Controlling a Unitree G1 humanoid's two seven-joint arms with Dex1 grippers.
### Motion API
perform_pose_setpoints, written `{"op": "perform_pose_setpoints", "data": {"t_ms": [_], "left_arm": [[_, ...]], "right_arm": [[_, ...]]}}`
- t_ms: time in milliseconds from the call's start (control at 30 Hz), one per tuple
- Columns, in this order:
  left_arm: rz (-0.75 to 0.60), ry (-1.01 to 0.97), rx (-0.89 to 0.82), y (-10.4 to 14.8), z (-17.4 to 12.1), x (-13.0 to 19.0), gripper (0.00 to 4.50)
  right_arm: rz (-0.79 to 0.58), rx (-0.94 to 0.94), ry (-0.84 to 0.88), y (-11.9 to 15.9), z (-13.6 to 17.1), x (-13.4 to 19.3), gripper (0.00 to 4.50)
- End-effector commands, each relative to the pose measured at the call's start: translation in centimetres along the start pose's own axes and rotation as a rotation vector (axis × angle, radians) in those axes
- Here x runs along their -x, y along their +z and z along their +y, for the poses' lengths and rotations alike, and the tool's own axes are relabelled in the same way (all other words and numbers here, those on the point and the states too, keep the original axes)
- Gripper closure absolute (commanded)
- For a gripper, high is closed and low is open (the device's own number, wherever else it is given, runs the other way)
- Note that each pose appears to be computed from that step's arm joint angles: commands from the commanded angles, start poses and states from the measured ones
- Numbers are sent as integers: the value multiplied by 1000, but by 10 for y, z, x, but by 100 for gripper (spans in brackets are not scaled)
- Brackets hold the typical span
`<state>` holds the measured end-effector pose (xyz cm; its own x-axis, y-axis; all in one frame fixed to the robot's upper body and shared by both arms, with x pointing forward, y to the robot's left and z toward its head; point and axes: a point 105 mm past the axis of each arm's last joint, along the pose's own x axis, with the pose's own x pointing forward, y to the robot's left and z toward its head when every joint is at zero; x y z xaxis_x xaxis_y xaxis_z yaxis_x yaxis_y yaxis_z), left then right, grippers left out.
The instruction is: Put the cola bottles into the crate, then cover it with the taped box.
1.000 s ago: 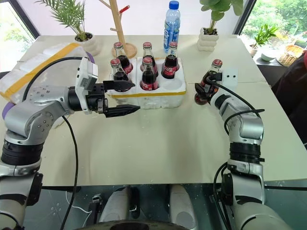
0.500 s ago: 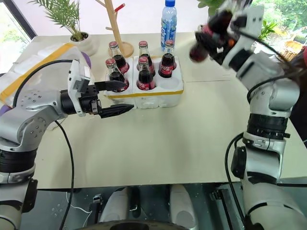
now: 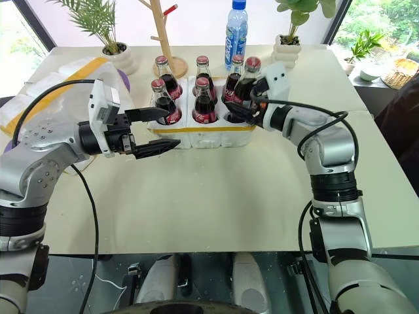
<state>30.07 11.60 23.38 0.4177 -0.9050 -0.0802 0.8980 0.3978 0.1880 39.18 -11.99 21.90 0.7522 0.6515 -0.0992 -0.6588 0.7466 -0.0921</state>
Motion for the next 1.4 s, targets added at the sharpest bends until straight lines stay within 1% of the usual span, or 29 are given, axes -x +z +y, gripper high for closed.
{"op": "perform_pose_setpoints", "data": {"t_ms": [33,67,133,200,333,367,467,533,567,633,700,800,867,900,967,1000,1067,1100,1233,1300,1400], "left_arm": [[-19,13,-52,12,-1,5,0],[-19,13,-51,12,-1,5,0],[-17,14,-52,12,0,4,0],[-15,15,-55,13,0,5,0],[-16,41,-47,19,2,17,0],[-15,49,-39,21,1,23,0],[-10,99,0,35,-4,59,0],[2,125,15,40,-8,75,0],[28,148,25,43,-11,88,0],[102,194,42,45,-19,116,0],[202,253,52,40,-24,141,0],[321,336,87,32,-27,175,0],[454,437,87,19,-22,211,0],[532,462,101,11,-21,229,0],[629,476,124,0,-21,254,0],[686,504,141,-9,-8,272,0],[783,527,163,-23,11,299,0],[813,526,166,-27,18,306,0],[850,505,165,-33,40,314,0],[869,504,159,-38,51,314,0],[872,474,162,-47,66,305,0]], "right_arm": [[-13,28,-10,1,-4,-3,171],[5,19,-14,-5,-5,-6,171],[27,5,-22,-13,-8,-10,67],[29,1,-29,-14,-10,-12,2],[-10,-8,-14,1,-12,-3,2],[-24,-13,18,6,-10,4,2],[-53,23,161,30,-1,45,2],[-48,40,202,38,2,62,2],[-45,52,226,45,3,75,2],[-26,79,262,55,3,98,2],[-13,117,283,63,4,111,2],[-18,139,289,72,4,118,2],[-41,137,308,79,6,119,2],[-50,142,326,82,9,120,2],[-56,152,355,85,13,119,2],[-63,166,387,87,19,119,2],[-67,181,419,89,23,116,2],[-67,188,422,89,24,115,2],[-60,192,413,89,22,113,2],[-58,196,413,88,24,115,2],[-55,202,409,88,26,120,2]]}}
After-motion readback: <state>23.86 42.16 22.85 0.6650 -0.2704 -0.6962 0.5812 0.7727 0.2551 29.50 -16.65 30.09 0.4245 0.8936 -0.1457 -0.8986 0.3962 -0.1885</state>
